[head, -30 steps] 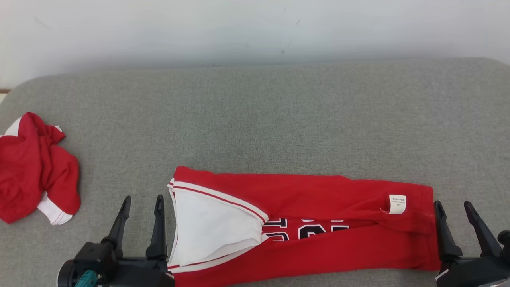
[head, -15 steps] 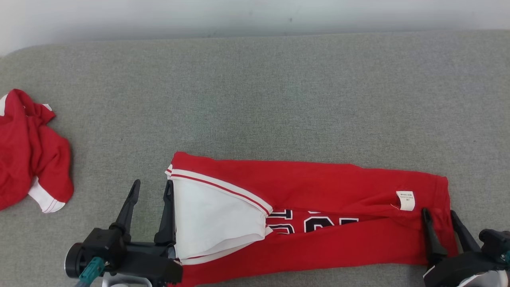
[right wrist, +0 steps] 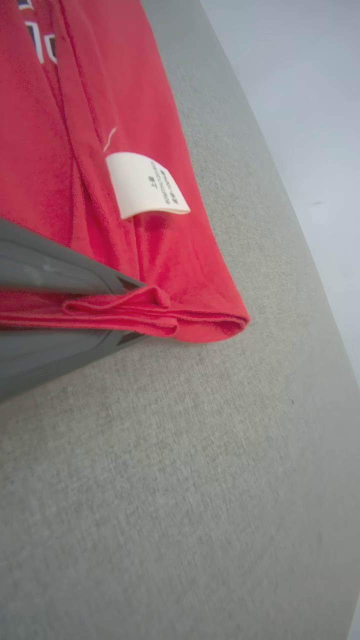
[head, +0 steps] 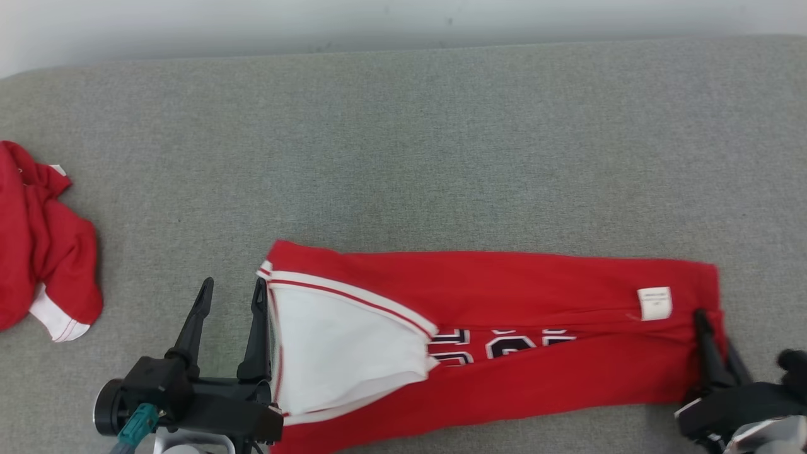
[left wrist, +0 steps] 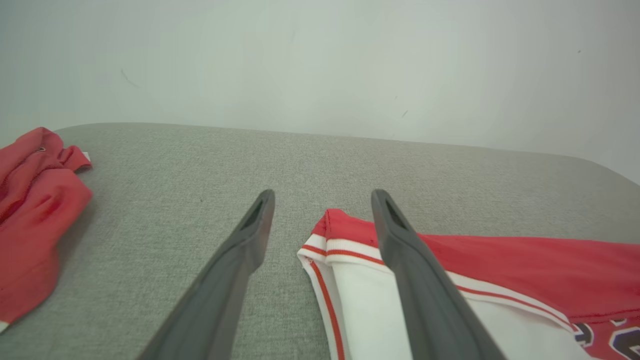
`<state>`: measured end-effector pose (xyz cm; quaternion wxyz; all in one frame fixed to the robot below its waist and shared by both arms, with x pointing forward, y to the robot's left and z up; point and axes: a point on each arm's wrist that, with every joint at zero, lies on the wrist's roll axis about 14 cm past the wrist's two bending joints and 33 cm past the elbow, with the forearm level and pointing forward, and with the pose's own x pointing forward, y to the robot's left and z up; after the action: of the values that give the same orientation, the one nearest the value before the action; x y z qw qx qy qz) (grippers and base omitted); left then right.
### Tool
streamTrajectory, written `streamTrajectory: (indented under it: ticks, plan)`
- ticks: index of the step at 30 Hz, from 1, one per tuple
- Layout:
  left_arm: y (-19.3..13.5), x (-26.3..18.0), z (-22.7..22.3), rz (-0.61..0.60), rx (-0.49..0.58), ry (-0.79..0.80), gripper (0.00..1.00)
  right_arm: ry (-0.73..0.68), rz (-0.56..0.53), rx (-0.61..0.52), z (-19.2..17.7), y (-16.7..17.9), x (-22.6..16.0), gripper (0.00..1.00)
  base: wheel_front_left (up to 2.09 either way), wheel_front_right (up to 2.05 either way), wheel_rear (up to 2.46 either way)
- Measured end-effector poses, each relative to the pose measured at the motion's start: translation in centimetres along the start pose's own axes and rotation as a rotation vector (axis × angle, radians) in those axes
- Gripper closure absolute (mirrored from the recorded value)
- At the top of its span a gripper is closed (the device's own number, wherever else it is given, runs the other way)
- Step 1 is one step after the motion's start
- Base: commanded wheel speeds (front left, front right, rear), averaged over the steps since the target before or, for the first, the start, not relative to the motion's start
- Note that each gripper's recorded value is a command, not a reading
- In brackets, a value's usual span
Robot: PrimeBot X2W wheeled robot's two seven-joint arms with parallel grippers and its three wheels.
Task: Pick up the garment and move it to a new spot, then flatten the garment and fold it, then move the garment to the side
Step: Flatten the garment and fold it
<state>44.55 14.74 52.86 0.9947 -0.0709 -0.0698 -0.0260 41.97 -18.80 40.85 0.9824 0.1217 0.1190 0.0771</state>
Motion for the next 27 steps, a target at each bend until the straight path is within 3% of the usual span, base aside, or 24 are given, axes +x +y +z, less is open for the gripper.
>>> streamTrajectory:
  ticks: [10, 13, 18, 27]
  plan:
    - [-0.8, 0.3, -0.1, -0.018, -0.008, -0.002, 0.0, -0.115, -0.199, -0.043, 4.6, -7.5, -1.8, 1.0, 0.0, 0.0, 0.0]
    - [-0.8, 0.3, 0.0, -0.018, -0.008, -0.003, 0.0, -0.126, -0.217, -0.052, 5.1, -8.2, -2.2, 1.0, 0.0, 0.0, 0.0]
    - [-1.0, 0.4, 0.0, -0.022, -0.009, -0.004, 0.0, -0.206, -0.117, -0.006, 7.1, -4.6, -1.3, 1.0, 0.0, 0.0, 0.0]
    - [-1.9, 0.5, -0.2, -0.042, -0.026, 0.001, 0.0, -0.278, 0.202, 0.046, 9.6, 7.5, -1.3, 1.0, 0.0, 0.0, 0.0]
